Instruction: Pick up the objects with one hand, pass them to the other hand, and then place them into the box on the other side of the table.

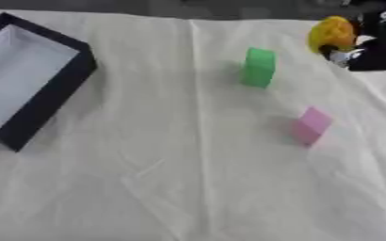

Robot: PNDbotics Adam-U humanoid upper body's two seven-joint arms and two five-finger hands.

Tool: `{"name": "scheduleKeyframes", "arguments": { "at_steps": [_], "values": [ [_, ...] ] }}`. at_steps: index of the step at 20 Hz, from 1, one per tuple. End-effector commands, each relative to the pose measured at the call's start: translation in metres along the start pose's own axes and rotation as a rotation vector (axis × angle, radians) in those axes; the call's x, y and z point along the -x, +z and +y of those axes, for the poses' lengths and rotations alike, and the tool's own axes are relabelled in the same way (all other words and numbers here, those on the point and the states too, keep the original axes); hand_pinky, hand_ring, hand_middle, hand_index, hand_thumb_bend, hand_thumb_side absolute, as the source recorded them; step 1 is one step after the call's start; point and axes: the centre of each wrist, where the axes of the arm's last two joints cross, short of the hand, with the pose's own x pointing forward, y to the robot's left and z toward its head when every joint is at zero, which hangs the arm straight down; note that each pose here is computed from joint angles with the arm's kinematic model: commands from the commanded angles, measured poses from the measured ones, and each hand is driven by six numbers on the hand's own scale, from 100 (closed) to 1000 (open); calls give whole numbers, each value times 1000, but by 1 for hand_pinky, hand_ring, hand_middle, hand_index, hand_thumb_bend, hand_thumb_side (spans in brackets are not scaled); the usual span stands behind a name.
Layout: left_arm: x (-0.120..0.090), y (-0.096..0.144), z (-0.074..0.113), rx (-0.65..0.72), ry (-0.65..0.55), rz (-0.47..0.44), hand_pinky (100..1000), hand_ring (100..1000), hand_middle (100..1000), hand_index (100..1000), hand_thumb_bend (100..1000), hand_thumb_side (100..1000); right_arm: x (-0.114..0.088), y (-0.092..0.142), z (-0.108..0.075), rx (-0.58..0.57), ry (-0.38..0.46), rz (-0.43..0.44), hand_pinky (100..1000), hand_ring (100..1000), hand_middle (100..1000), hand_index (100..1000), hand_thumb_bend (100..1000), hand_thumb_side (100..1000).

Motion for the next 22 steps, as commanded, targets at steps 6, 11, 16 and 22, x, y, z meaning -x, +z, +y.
{"name": "scheduleKeyframes", "arguments": {
  "at_steps": [6,11,16,22],
  "values": [
    [-26,-22,-11,204,-13,-169,829,608,659,778,100,680,-18,-10,34,-17,-53,-96,373,695,308,482,340,100],
    [-39,-34,-28,342,-20,-257,822,607,662,779,100,652,-20,-17,55,-24,-114,-130,392,699,305,479,333,100],
    [-55,-46,-48,469,-2,-329,816,605,663,778,100,607,-19,-24,75,-24,-188,-158,398,697,303,476,331,100],
    [-76,-58,-76,639,14,-387,814,606,665,779,100,584,-18,-29,98,-20,-238,-206,388,696,303,475,328,100]
  ]
}}
